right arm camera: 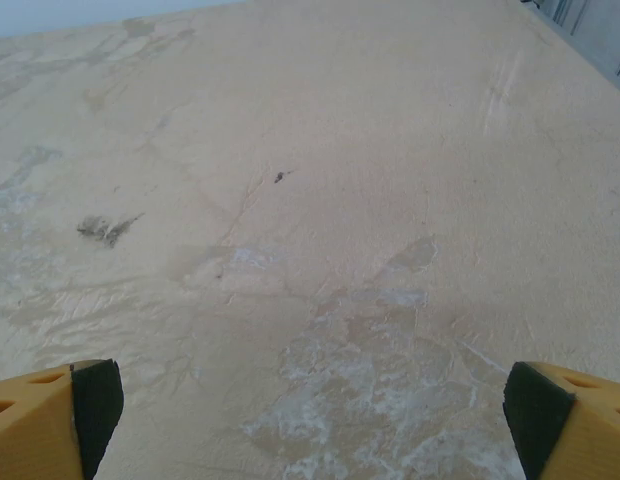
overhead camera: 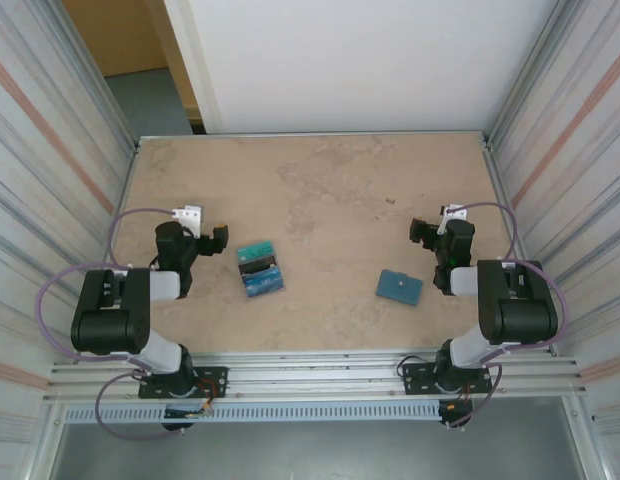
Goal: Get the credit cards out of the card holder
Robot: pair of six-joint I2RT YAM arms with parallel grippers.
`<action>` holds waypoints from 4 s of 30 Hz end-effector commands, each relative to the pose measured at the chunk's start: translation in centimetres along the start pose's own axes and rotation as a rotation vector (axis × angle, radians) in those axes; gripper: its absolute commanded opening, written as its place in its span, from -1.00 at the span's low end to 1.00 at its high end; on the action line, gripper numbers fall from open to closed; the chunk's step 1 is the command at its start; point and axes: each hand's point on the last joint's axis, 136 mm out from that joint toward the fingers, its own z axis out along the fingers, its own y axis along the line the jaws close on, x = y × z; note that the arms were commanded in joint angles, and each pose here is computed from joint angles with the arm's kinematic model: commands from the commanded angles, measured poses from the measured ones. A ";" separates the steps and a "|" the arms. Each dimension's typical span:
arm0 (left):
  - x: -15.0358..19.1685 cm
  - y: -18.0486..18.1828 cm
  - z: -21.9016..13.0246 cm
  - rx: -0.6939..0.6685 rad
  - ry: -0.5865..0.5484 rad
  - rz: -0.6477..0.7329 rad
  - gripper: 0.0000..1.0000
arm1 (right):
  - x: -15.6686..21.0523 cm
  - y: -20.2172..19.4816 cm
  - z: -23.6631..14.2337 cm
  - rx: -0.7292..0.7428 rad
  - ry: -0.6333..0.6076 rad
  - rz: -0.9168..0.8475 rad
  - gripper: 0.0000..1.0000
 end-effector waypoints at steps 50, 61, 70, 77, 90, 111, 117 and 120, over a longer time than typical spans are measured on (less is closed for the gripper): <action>-6.6 2.2 -5.4 -0.150 -0.077 -0.083 0.97 | -5.7 -0.1 -2.9 0.004 0.058 0.056 0.98; -10.2 -0.3 -10.7 -0.182 -0.142 -0.121 0.97 | -2.4 2.3 -8.2 -0.035 0.373 0.238 0.99; -12.0 -7.5 -12.1 -0.041 -0.148 -0.027 0.97 | 2.9 6.9 -10.7 -0.202 0.649 0.323 0.98; -12.7 -10.4 -12.1 0.049 -0.141 -0.044 0.97 | 5.5 8.0 -10.2 -0.233 0.790 0.338 0.98; -13.0 -10.5 -11.9 0.050 -0.141 -0.079 0.97 | 9.8 8.7 -10.8 -0.207 0.984 0.314 0.95; -13.2 -10.9 -11.5 0.056 -0.092 -0.091 0.97 | 12.7 9.1 -16.9 -0.197 1.086 0.324 0.87; -13.4 -11.1 -11.3 0.063 -0.088 -0.094 0.97 | 13.0 9.8 -18.0 -0.238 1.094 0.348 0.83; -13.3 -11.3 -11.1 0.067 -0.085 -0.099 0.98 | 13.3 10.3 -18.1 -0.250 1.096 0.344 0.80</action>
